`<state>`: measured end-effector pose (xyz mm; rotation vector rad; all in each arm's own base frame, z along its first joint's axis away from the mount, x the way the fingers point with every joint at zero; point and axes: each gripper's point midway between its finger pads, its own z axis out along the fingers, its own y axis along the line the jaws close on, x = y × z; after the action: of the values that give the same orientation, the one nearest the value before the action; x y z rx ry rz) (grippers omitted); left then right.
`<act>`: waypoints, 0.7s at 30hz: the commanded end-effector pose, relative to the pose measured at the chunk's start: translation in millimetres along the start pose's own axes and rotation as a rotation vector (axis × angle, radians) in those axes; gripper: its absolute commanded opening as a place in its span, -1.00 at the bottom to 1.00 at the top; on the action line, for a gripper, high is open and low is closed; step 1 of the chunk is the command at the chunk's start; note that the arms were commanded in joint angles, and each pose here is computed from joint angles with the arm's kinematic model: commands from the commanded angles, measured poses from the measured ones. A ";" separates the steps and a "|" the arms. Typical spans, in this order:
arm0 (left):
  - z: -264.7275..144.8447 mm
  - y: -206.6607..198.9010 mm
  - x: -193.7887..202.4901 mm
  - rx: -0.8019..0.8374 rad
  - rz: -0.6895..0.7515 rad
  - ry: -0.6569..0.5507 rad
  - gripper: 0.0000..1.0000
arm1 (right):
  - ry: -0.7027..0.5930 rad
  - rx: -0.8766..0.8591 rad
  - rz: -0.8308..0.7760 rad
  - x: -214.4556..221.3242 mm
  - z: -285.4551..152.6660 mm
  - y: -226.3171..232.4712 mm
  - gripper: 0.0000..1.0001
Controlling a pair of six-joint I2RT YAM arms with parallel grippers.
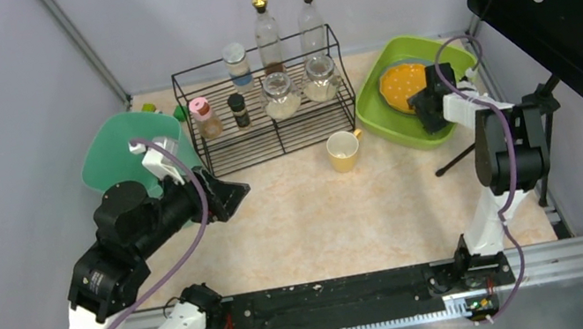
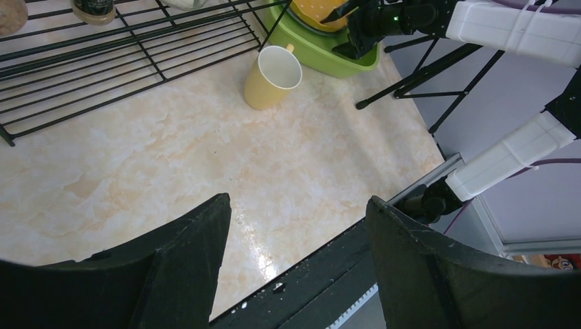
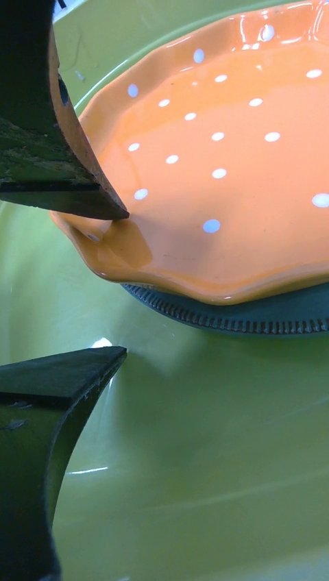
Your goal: Clear the kitchen counter
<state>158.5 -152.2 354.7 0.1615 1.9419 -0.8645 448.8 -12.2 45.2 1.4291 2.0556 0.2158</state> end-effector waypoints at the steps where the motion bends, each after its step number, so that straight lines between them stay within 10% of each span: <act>1: 6.9 1.1 -1.5 -0.004 0.001 0.005 0.54 | -0.034 -0.056 0.012 -16.3 -6.2 22.9 0.33; 21: 20.5 4.4 0.7 -0.013 0.002 0.032 0.63 | -0.089 -0.326 -0.150 -40.3 -124.5 64.5 0.38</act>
<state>170.9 -159.5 342.8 0.1595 2.0029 -0.8464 450.4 -3.8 163.2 1.2038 1.9251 0.3845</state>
